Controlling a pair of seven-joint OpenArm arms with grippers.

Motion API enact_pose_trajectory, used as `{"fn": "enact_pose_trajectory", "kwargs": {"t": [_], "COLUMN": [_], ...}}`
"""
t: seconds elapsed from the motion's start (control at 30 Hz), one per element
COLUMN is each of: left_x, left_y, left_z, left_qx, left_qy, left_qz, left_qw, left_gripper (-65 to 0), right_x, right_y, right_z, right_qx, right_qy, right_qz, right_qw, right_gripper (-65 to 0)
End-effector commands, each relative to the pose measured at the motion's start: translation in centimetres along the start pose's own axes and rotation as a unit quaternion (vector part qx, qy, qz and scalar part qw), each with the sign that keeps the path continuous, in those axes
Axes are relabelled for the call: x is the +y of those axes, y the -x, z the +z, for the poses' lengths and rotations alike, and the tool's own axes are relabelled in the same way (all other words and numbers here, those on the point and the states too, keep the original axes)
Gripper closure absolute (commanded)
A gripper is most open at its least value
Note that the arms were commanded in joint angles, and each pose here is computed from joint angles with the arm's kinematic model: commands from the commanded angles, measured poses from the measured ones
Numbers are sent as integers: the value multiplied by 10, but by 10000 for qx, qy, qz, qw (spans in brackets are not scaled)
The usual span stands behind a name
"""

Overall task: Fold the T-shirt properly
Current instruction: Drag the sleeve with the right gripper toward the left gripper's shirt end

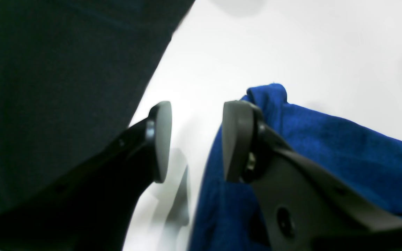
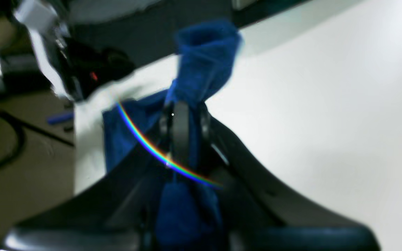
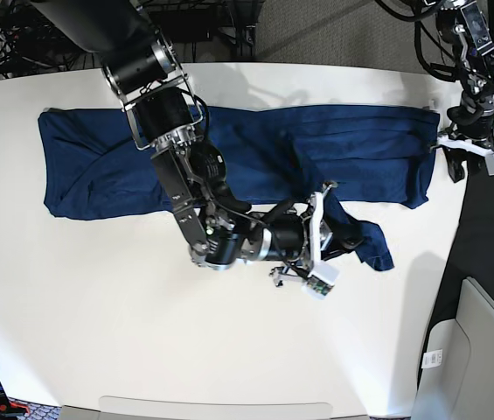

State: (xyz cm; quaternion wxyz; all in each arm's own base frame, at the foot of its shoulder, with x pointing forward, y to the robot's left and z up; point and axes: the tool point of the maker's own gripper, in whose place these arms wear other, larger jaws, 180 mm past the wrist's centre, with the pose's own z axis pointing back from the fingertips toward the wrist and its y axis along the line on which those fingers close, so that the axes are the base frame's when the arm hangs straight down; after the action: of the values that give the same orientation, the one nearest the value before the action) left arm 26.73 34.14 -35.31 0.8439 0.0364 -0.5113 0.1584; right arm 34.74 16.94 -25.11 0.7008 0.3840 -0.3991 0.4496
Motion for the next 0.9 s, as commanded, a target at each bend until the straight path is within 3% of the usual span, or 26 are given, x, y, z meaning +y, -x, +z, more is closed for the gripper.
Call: {"fn": "enact_pose_trajectory", "kwargs": {"t": [0.0, 0.17, 0.37, 0.6, 0.7, 0.87], "left_x": [4, 7, 11, 11, 11, 11], "left_y": [-20, -13, -14, -14, -13, -13], "left_z": [2, 5, 6, 6, 6, 6], "left_qx": [-285, -198, -219, -219, -217, -217], "left_qy": [-23, -43, -101, -101, -100, -100], "left_qz": [-60, -81, -51, -51, -44, -44], "left_qw": [9996, 9998, 9997, 9997, 9997, 9997], "left_gripper": [-238, -238, -238, -238, -238, -238], "right_x": [7, 9, 21, 27, 31, 38], "right_y": [-38, -53, -46, -17, -13, -2], "right_z": [0, -11, -29, -40, -45, -50], "right_qx": [-379, 100, 749, 1203, 1155, 1428], "right_qy": [-147, -242, -457, -612, -695, -775], "right_qz": [322, 986, 1663, 1719, 1688, 1992], "right_qw": [9987, 9948, 9822, 9758, 9764, 9664], "right_gripper": [-7, -7, -7, -7, -7, -7]}}
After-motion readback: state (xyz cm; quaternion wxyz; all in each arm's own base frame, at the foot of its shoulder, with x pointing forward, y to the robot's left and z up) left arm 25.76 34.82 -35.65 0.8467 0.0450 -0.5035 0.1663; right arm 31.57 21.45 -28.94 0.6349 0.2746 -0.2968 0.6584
